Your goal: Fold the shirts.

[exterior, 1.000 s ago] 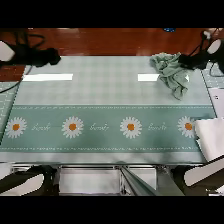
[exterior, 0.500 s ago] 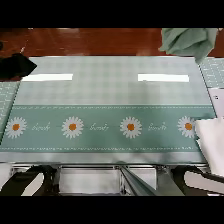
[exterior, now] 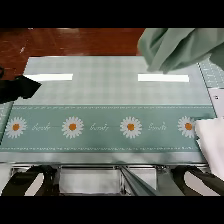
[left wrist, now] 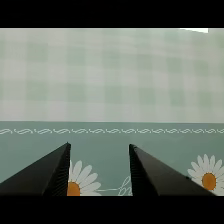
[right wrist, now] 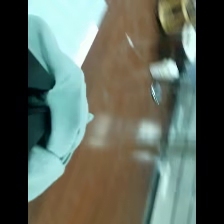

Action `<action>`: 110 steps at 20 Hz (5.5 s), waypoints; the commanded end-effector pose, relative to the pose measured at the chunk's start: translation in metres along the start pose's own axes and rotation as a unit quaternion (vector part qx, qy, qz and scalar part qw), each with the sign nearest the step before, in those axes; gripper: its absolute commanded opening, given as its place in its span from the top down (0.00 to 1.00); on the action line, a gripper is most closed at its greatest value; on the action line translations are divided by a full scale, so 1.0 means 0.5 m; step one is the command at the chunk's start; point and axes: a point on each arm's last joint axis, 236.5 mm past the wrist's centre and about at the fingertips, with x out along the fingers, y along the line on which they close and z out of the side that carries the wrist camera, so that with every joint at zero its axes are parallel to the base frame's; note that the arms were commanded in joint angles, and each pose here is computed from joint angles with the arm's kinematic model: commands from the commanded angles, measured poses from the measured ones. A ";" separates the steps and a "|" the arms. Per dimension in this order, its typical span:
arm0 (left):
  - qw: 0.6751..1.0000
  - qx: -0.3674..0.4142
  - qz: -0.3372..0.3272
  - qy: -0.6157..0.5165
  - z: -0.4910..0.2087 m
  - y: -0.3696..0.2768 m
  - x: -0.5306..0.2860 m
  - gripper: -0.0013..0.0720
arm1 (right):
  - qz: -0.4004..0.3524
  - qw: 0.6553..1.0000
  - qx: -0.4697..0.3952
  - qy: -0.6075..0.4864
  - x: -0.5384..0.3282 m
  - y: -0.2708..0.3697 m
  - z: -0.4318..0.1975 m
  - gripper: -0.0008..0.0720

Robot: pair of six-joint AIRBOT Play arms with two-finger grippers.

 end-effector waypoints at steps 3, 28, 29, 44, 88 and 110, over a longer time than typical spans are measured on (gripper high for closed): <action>1.000 -0.005 -0.010 0.000 -0.004 -0.009 0.000 0.37 | 0.142 0.986 -0.007 0.085 0.065 0.186 -0.103 0.95; 0.986 -0.116 -0.047 0.109 -0.226 0.012 0.233 0.37 | -0.042 0.901 0.232 0.365 0.244 -0.034 -0.713 0.42; 0.986 -0.129 -0.038 0.102 -0.215 0.033 0.230 0.37 | -0.090 0.909 0.245 0.327 0.201 -0.116 -0.670 0.42; 0.920 -0.246 -0.131 0.276 -0.444 -0.091 0.408 0.36 | -0.054 0.815 0.439 0.375 0.012 0.042 -0.950 0.43; 0.924 0.000 -0.278 -0.261 0.471 -0.216 -0.116 0.96 | 0.047 0.989 0.092 0.102 0.053 0.054 -0.083 0.95; 0.977 -0.060 -0.186 0.089 -0.153 -0.092 -0.045 0.96 | -0.153 0.928 0.158 0.301 -0.079 -0.046 -0.478 0.95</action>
